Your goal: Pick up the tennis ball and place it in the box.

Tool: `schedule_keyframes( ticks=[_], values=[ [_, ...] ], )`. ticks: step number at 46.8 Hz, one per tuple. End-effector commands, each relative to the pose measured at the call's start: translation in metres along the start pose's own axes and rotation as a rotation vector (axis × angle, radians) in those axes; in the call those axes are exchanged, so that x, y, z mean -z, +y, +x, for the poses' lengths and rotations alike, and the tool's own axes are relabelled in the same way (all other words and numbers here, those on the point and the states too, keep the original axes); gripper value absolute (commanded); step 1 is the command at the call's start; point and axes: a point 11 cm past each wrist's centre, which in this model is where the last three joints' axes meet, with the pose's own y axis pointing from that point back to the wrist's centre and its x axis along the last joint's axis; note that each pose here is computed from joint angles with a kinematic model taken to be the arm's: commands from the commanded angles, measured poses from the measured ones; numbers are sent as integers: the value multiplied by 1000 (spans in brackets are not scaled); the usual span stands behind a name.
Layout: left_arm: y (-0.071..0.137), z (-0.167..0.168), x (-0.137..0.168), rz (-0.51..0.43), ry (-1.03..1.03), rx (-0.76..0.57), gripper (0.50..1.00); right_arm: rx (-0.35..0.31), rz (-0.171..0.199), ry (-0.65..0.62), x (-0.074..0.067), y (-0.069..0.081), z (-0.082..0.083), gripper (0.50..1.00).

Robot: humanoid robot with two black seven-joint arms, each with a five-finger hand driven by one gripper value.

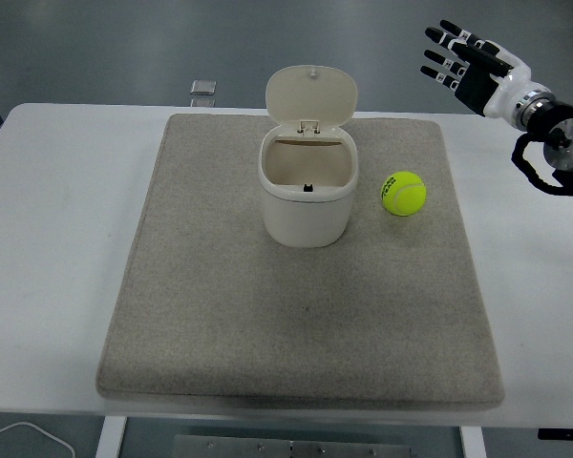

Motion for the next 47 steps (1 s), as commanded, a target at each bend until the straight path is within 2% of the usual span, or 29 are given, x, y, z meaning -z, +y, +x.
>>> schedule_keyframes(
  ticks=[1,20,38,47],
  values=[
    [0,0,0,-2,2,-1,992,-1,-1,0,-1,0,0,930],
    [0,-1,0,-1,0,2,992,-4,1,0,0,0,1,930],
    [-1,-1,-5,-11,1,5,992,-4,20,-12,2,0,2,930],
    [-1,-1,-5,-11,1,5,992,18,17,-17,-1,-1,3,930]
  ],
)
